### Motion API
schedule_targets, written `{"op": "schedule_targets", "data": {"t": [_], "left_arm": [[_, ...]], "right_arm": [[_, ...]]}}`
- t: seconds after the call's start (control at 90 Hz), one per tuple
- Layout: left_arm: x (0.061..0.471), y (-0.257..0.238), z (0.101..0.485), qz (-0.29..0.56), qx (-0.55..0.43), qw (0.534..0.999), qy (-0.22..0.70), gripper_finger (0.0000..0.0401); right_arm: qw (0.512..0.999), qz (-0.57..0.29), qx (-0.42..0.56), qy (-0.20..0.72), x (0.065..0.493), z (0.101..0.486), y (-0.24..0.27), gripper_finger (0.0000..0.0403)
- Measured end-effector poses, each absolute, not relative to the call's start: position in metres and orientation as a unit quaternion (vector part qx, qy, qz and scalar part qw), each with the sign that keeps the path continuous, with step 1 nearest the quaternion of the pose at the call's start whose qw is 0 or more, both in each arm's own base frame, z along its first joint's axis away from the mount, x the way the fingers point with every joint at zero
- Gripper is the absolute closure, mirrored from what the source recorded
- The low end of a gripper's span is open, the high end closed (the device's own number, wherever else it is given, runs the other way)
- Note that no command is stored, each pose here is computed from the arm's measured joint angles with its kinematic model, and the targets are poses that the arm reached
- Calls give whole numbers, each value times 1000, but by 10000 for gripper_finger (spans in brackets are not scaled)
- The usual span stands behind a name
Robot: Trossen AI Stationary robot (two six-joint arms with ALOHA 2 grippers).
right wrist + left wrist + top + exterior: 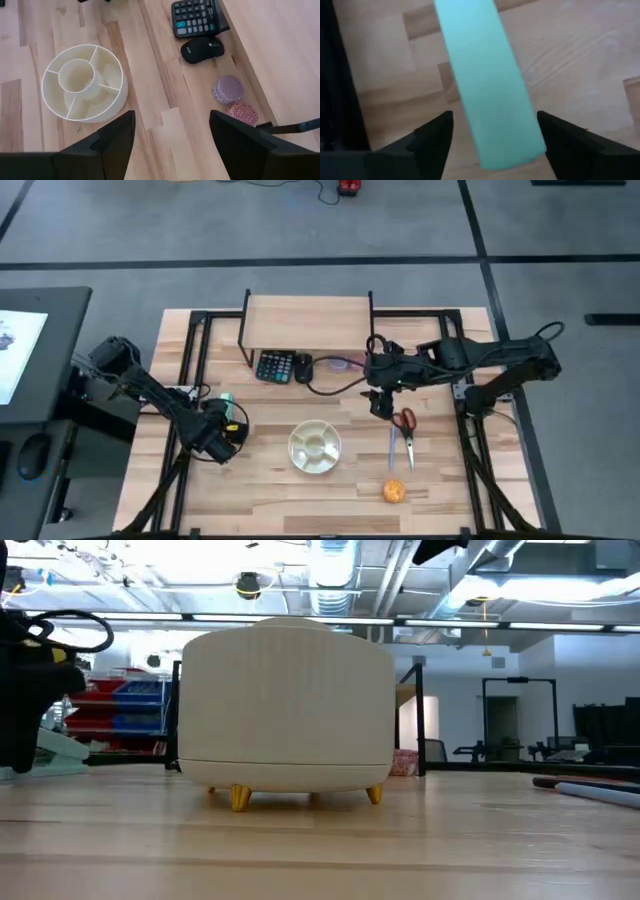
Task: Stock shelves
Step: Remove the blue stapler from the shelf, then remove the pink scented candle from under the shelf
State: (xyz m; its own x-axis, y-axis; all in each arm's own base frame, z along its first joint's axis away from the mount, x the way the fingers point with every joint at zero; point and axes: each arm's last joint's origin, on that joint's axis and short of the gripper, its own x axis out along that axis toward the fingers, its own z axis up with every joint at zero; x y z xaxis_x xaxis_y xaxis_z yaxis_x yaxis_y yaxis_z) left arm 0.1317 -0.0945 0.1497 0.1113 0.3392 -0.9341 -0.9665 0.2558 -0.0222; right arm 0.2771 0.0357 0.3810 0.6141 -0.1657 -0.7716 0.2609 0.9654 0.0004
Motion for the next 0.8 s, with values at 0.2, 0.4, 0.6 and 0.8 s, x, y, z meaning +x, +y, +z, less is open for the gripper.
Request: {"op": "schedule_targets", "data": {"t": [0.2, 0.4, 0.6, 0.8], "left_arm": [[130, -93, 162, 496, -352, 661, 439, 120], [130, -92, 164, 495, -353, 666, 433, 119], [129, -92, 165, 492, -357, 666, 433, 119], [123, -87, 177, 474, -378, 670, 428, 119]], "right_arm": [[897, -119, 57, 423, 277, 381, 36, 159], [897, -119, 57, 423, 277, 381, 36, 159], [897, -119, 57, 423, 277, 381, 36, 159], [895, -126, 71, 421, 277, 381, 35, 159]]}}
